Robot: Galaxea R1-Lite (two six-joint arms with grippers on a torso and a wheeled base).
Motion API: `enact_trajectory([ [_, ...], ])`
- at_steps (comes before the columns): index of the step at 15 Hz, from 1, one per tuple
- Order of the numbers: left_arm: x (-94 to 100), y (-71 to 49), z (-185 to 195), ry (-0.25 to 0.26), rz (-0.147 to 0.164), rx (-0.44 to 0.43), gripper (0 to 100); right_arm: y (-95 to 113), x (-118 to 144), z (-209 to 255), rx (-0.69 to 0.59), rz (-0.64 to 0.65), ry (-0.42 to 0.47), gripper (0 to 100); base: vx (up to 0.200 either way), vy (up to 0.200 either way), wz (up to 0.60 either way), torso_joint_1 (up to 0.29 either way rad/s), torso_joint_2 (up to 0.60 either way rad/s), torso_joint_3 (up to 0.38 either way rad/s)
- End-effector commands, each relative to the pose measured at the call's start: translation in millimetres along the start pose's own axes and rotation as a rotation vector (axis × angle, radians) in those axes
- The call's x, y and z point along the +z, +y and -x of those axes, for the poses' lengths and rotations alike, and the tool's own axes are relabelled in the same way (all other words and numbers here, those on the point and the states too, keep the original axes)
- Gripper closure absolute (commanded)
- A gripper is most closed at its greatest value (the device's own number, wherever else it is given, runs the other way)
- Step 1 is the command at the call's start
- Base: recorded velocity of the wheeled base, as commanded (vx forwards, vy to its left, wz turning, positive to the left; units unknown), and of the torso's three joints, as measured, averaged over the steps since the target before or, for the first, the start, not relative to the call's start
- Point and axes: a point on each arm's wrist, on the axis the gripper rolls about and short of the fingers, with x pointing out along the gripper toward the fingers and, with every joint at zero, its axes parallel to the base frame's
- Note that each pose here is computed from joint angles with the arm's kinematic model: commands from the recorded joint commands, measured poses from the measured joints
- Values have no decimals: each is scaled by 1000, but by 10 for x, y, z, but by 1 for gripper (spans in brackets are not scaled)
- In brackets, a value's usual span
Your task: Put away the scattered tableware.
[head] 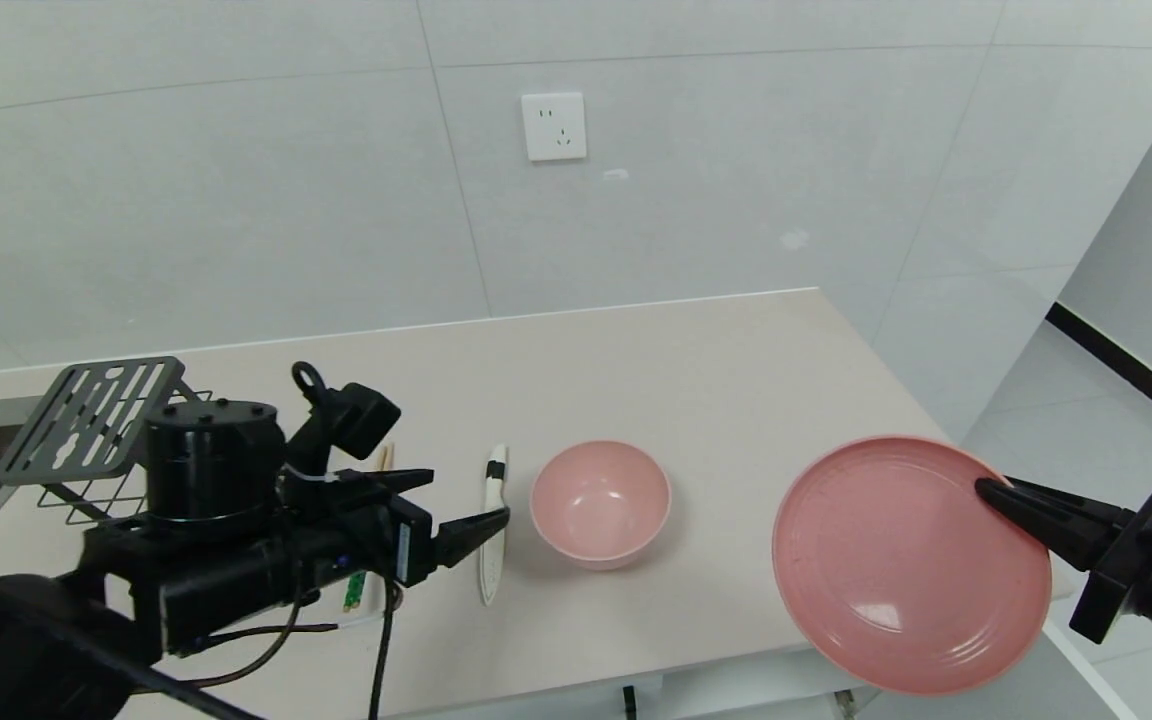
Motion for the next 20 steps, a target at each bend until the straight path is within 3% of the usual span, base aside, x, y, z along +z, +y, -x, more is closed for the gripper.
enact_trajectory([
  [1, -98, -73, -252, 60, 19, -28, 0, 14, -42, 21, 3, -6, 17, 100, 0, 0, 0, 0, 0, 0],
  [5, -78, -70, -438, 63, 22, 17, 0, 28, -49, 49, 4, -6, 17, 100, 0, 0, 0, 0, 0, 0],
  [9, -108, -58, -583, 80, 94, 16, 0, 22, -64, 25, 6, -9, 27, 100, 0, 0, 0, 0, 0, 0],
  [14, -131, -21, -807, 85, 152, 20, 0, -15, -43, -67, 6, -8, 27, 100, 0, 0, 0, 0, 0, 0],
  [17, -168, -48, -900, 81, 151, 9, 0, -77, 1, -220, 5, 4, 20, 100, 0, 0, 0, 0, 0, 0],
  [20, -270, -35, -975, 111, 156, 16, 0, -115, 43, -304, 1, 11, 1, 100, 0, 0, 0, 0, 0, 0],
])
